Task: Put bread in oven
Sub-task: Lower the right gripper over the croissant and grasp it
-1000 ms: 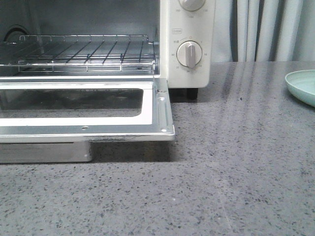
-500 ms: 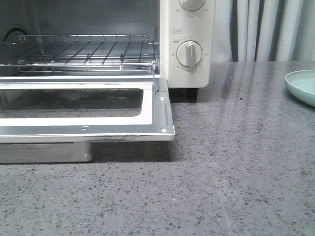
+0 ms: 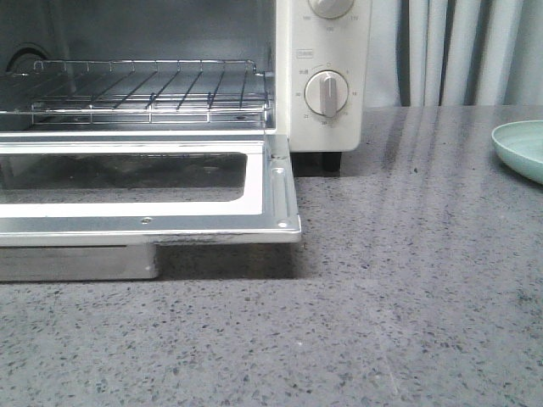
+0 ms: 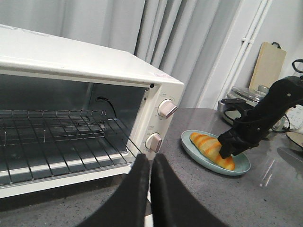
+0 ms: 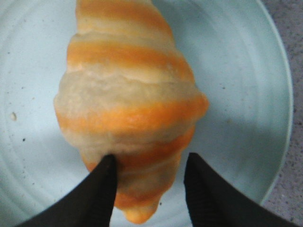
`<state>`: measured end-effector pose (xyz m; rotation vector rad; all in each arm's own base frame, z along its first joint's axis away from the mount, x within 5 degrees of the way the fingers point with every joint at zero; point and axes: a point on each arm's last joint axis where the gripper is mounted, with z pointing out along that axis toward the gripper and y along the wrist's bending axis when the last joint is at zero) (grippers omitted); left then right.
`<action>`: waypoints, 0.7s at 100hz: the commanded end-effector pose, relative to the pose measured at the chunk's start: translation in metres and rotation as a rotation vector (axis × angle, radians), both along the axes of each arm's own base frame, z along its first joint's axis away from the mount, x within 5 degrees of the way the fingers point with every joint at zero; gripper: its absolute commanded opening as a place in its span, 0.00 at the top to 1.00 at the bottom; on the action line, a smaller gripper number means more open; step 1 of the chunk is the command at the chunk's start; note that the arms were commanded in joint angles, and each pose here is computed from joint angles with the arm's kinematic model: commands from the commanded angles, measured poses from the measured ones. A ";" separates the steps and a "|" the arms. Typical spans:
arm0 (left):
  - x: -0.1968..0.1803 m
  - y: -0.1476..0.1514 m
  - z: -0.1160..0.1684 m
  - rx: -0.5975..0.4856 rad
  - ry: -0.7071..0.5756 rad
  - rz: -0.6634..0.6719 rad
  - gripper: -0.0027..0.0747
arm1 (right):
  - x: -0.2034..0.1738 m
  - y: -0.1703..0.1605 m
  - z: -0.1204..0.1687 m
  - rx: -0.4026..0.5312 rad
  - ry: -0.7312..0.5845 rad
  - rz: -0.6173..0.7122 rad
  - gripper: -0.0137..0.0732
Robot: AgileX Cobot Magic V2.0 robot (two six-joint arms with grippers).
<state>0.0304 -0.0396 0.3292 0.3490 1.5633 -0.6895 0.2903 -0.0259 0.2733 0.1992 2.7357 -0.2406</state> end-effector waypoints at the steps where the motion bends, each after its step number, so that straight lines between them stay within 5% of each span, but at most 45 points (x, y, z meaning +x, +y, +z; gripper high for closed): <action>1: 0.000 0.002 0.014 -0.072 -0.038 0.023 0.99 | 0.006 -0.002 0.008 -0.013 -0.062 0.010 0.49; 39: 0.000 0.002 0.015 -0.079 -0.034 0.020 0.99 | 0.025 0.003 -0.034 0.064 0.068 -0.017 0.51; 58: 0.000 0.002 0.015 -0.079 -0.034 0.020 0.99 | 0.025 0.005 -0.050 0.095 0.155 -0.037 0.93; 70: 0.000 0.002 0.014 -0.078 -0.033 0.019 0.99 | 0.026 0.005 -0.042 0.090 0.144 -0.028 0.93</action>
